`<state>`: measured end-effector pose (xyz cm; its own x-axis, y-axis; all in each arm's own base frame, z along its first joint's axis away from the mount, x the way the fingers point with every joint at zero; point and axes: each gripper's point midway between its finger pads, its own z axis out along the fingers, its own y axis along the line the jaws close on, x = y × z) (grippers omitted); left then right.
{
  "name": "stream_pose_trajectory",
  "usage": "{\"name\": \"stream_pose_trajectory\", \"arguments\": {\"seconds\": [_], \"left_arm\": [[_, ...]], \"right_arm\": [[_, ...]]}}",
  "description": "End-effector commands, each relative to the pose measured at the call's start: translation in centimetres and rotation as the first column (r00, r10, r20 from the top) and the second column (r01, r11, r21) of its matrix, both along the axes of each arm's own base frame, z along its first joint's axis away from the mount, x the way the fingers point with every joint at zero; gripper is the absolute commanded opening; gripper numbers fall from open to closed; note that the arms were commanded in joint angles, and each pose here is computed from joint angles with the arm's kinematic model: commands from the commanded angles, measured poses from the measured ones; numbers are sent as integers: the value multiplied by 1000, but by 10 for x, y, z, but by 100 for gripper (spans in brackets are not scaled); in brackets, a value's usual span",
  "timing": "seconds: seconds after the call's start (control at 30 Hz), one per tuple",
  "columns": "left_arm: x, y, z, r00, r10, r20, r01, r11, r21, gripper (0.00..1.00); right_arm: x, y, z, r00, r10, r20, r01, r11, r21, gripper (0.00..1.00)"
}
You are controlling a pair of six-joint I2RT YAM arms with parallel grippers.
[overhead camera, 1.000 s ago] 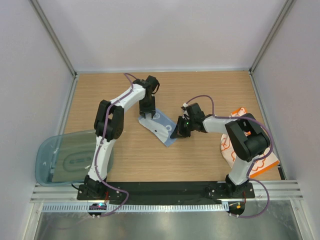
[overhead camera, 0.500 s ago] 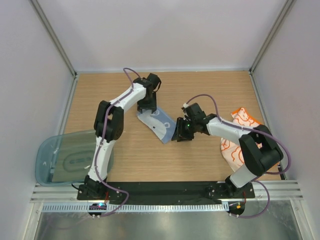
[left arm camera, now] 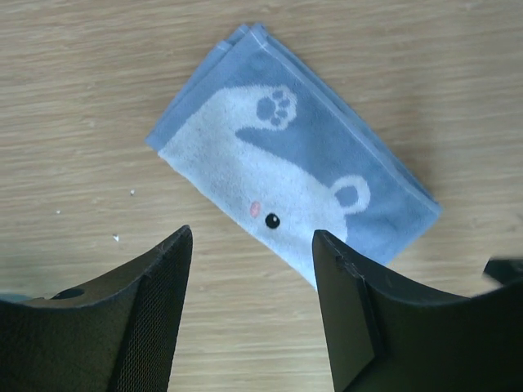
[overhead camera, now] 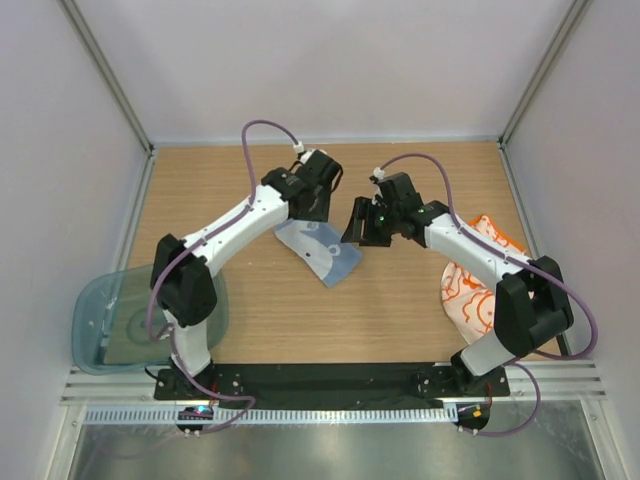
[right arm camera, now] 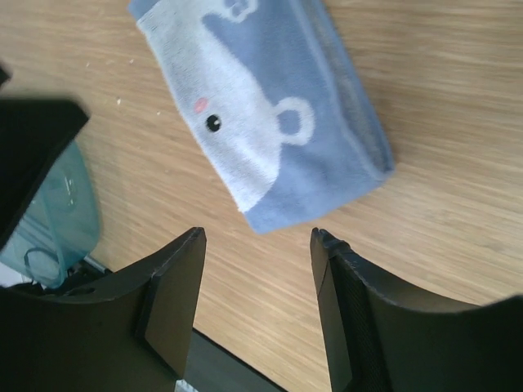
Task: Roll the towels
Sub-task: Fold the towel
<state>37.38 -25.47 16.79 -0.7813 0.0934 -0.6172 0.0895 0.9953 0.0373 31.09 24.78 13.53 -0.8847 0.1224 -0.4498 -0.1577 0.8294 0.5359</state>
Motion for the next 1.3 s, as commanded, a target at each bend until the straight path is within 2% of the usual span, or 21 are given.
{"name": "stream_pose_trajectory", "arguments": {"seconds": [0.0,0.03,0.13,0.37,0.47,0.5,0.53,0.57,0.63,0.67,0.7,0.77,0.9,1.03,1.27], "left_arm": [[-6,6,26,992,7,126,-9,1000,11,62],[-15,8,17,994,-6,107,5,1000,15,63],[-31,7,40,987,-29,156,37,998,-50,62],[-68,28,120,946,-42,321,104,978,-179,65],[-82,49,163,899,17,437,111,958,-264,80],[-87,56,164,891,26,453,110,956,-272,95],[-94,68,180,867,59,495,108,947,-302,100],[-94,70,191,841,79,536,123,936,-331,100],[-100,81,189,812,81,578,138,936,-325,100],[-98,80,197,782,93,616,160,926,-343,100],[-98,82,199,761,71,645,179,933,-313,100],[-96,83,196,739,58,671,188,939,-288,100],[-86,83,178,770,62,636,124,962,-244,100],[-73,97,149,845,62,530,28,987,-160,100],[-68,98,132,877,57,478,22,987,-159,100]], "right_arm": [[16,-23,-5,998,-58,1,58,998,-20,61],[17,-24,-10,998,-60,-11,60,998,-15,61],[18,-26,-23,997,-59,-42,59,998,3,61],[19,-26,-30,997,-68,-18,69,997,19,63],[24,-31,-16,994,-95,61,94,995,30,63],[24,-33,-10,991,-103,90,101,994,36,64],[26,-36,-6,986,-123,115,119,992,37,67],[30,-37,2,978,-136,157,129,990,52,71],[28,-43,13,963,-172,208,160,985,71,87],[30,-43,19,955,-179,234,164,983,82,88],[29,-48,19,950,-196,243,181,980,79,89],[32,-49,25,937,-211,280,192,977,93,91],[31,-50,19,939,-247,239,227,968,107,91],[33,-62,-10,953,-268,142,272,962,-9,89],[41,-60,-52,961,-277,2,277,961,-14,78]]}}
